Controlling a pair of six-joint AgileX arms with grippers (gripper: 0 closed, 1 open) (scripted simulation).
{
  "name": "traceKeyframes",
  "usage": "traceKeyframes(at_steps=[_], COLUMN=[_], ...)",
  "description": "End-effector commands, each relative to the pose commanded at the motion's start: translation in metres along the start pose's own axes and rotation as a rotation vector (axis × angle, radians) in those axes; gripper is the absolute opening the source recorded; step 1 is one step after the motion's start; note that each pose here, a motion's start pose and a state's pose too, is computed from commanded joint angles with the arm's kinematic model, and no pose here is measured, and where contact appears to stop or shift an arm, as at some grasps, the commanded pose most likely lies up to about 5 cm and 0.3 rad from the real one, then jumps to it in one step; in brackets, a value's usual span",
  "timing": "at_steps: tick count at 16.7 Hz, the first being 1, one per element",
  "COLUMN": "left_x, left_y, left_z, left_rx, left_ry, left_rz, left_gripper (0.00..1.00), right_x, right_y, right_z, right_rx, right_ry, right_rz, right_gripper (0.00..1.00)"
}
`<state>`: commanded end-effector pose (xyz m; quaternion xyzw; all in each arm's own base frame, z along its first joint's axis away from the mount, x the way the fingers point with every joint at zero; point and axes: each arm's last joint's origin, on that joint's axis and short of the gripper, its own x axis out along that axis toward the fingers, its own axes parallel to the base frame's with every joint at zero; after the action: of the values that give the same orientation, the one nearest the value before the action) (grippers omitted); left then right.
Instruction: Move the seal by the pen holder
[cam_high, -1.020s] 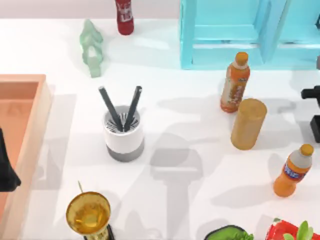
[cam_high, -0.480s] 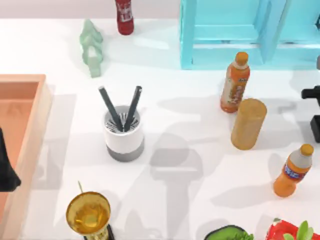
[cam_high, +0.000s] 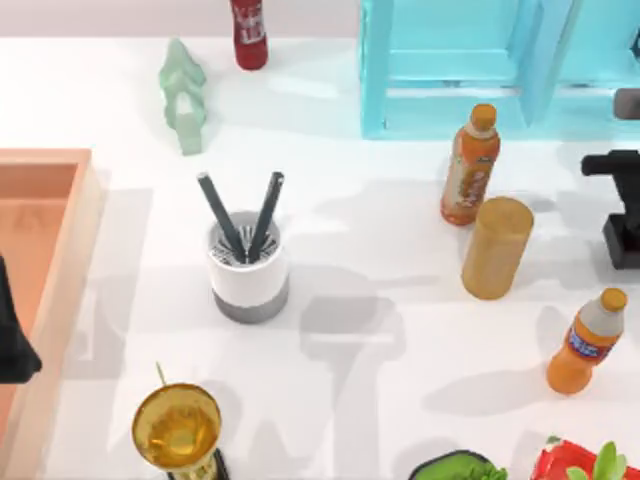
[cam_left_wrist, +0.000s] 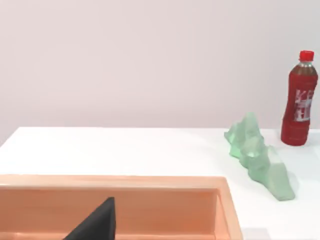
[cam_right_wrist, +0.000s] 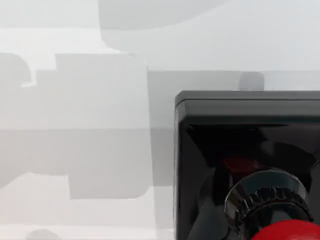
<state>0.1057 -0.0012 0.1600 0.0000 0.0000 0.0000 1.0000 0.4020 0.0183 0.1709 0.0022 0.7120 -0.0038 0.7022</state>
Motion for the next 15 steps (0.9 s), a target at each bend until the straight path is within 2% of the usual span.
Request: traceKeyframes(at_steps=[4, 8, 11, 15], left_x=[0.000, 0.000, 0.000, 0.000], left_y=[0.000, 0.000, 0.000, 0.000], left_z=[0.000, 0.000, 0.000, 0.000], left_rx=[0.000, 0.000, 0.000, 0.000], left_ry=[0.000, 0.000, 0.000, 0.000], left_rz=[0.000, 0.000, 0.000, 0.000], left_gripper=[1.00, 1.00, 1.00, 1.00], right_x=[-0.054, -0.104, -0.119, -0.121], right_y=[0.048, 0.096, 0.113, 0.112], right_z=[0.010, -0.002, -0.011, -0.011], right_rx=[0.001, 0.003, 0.002, 0.007], right_ry=[-0.014, -0.017, -0.015, -0.018], right_rz=[0.000, 0.002, 0.002, 0.005], right_gripper=[0.00, 0.00, 0.00, 0.00])
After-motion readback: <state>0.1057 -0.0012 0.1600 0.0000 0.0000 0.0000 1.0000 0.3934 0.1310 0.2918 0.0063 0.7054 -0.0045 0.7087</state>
